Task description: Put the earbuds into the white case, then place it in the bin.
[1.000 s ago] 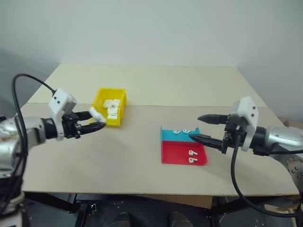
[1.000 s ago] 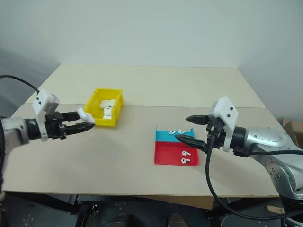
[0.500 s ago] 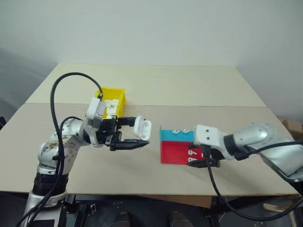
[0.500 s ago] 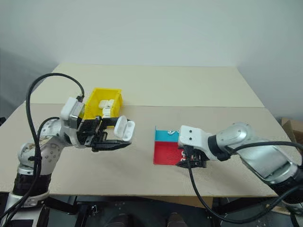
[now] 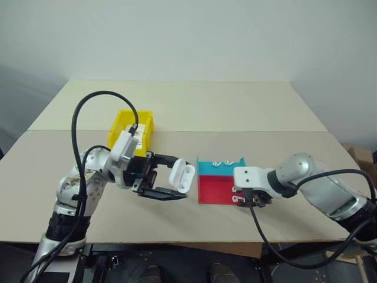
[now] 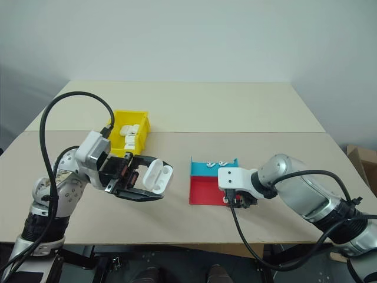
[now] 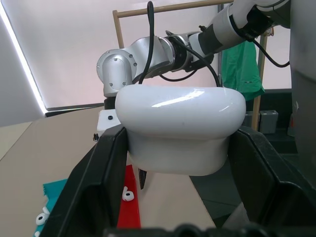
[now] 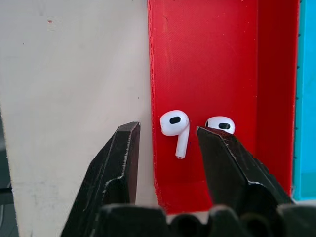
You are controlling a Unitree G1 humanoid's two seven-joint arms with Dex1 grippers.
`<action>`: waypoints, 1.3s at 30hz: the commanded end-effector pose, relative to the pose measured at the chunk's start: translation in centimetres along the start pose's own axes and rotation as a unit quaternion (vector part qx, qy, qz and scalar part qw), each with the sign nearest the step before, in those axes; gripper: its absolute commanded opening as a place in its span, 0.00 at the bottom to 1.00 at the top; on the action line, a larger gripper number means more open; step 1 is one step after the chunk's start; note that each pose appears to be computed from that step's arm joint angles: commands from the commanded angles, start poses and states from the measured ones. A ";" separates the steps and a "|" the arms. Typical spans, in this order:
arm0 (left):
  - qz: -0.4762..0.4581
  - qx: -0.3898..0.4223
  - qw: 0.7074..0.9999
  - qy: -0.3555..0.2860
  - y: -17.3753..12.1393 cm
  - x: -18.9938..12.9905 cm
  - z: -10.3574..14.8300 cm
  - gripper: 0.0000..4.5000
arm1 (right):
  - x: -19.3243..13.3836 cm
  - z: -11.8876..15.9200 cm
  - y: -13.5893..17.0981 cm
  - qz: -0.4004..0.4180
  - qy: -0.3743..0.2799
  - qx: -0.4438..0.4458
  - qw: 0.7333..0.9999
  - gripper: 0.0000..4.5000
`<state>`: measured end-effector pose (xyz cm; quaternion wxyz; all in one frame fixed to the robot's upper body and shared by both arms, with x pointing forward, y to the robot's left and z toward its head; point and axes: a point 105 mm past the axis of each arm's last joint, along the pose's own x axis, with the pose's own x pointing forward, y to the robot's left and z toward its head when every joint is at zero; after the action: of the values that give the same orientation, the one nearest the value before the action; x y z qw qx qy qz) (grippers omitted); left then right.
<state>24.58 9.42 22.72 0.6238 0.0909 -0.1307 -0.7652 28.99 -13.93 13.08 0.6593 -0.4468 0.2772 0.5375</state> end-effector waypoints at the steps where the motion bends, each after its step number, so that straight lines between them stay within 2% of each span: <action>1: -0.004 0.024 1.000 -0.003 -0.4 0.4 0.7 0.61 | -0.4 0.6 -0.5 -0.010 -0.005 -0.018 1.000 0.53; 15: 0.002 0.028 1.000 -0.008 -0.3 0.5 1.1 0.61 | 0.9 -0.3 -0.8 0.003 0.009 -0.018 1.000 0.53; 20: 0.011 0.028 1.000 -0.010 -0.1 0.5 1.3 0.61 | 1.2 -0.3 -0.7 0.003 0.009 -0.015 1.000 0.16; 25: 0.020 0.017 1.000 -0.007 -0.2 0.5 1.2 0.61 | 1.0 -0.1 -0.6 -0.003 0.001 -0.007 1.000 0.13; 28: 0.035 -0.004 0.999 -0.012 -0.3 0.4 1.6 0.61 | -0.3 0.6 -0.3 -0.004 -0.022 0.002 1.000 0.13; 31: 0.060 -0.020 0.998 -0.016 -0.1 0.2 2.1 0.61 | -3.0 2.4 -0.3 -0.016 -0.085 0.045 0.995 0.13; 34: 0.098 -0.030 0.994 -0.024 0.8 0.3 2.6 0.61 | -6.1 4.7 -0.7 -0.039 -0.183 0.094 0.978 0.13; 36: 0.114 -0.029 0.993 -0.032 1.2 0.3 2.9 0.61 | -9.0 7.0 -1.8 -0.100 -0.309 0.110 0.939 0.13; 38: 0.120 -0.029 0.992 -0.040 1.5 0.4 3.0 0.61 | -11.1 8.2 -2.9 -0.179 -0.398 0.123 0.891 0.13; 39: 0.121 -0.030 0.991 -0.041 1.5 0.5 3.1 0.61 | -11.6 8.6 -3.1 -0.203 -0.420 0.129 0.875 0.13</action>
<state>25.33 8.94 24.88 0.7115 0.0183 -0.1209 -0.6920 27.99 -10.83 25.67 0.8334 -0.1513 -0.0035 0.5315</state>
